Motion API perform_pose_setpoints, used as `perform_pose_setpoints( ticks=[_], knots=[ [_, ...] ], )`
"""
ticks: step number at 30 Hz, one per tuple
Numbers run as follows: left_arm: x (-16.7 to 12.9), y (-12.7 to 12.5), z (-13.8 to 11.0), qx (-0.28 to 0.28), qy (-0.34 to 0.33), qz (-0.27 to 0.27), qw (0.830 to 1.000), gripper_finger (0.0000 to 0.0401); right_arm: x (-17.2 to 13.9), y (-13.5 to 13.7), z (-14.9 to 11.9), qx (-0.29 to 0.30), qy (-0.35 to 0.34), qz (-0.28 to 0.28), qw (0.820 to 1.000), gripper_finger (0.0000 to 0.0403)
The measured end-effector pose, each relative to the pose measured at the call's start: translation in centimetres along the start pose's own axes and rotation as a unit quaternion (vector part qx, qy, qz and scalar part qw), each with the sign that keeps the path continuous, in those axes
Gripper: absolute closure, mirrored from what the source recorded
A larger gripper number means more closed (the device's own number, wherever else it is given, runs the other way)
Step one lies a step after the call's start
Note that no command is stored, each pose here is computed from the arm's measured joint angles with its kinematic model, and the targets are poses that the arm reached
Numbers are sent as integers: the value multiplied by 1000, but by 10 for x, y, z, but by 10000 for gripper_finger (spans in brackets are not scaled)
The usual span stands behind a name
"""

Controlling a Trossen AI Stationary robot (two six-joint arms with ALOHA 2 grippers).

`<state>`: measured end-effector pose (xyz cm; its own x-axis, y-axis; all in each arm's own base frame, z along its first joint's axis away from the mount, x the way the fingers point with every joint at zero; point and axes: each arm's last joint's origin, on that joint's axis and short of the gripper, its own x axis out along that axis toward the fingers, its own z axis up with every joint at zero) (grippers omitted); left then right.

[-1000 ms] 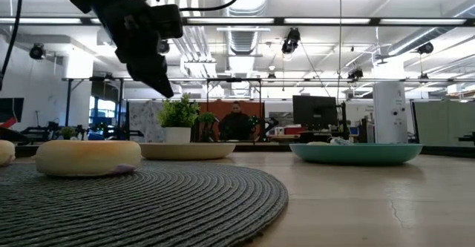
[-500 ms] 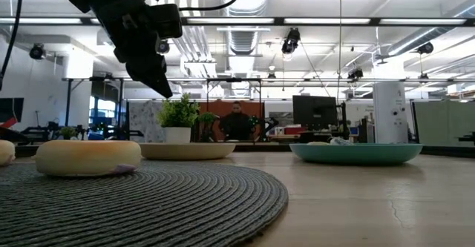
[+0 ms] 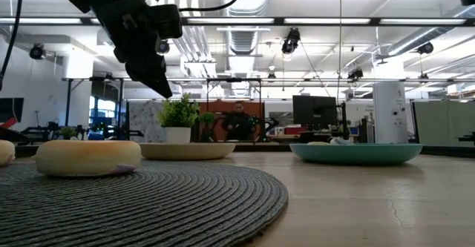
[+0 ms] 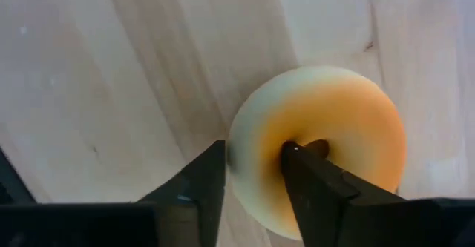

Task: Pick & Place donuts
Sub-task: Put the large black donut on the brown plate

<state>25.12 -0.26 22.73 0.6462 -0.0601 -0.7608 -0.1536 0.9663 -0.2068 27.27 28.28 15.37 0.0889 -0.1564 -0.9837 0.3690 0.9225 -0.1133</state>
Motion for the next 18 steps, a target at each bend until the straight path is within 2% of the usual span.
perform_pose_setpoints(
  ticks=[8, 14, 18],
  knots=[
    [0, 0, 0, -2, 1, 0, 1000, 284, 6, -6, 5, 41, -8, -16, 999, 382],
    [0, 0, -2, -5, 8, 0, 1000, 284, 5, -12, 14, 105, -28, -24, 994, 391],
    [0, 0, -2, -5, 11, 0, 1000, 284, -25, -24, 22, 165, -70, 2, 984, 391]
  ],
)
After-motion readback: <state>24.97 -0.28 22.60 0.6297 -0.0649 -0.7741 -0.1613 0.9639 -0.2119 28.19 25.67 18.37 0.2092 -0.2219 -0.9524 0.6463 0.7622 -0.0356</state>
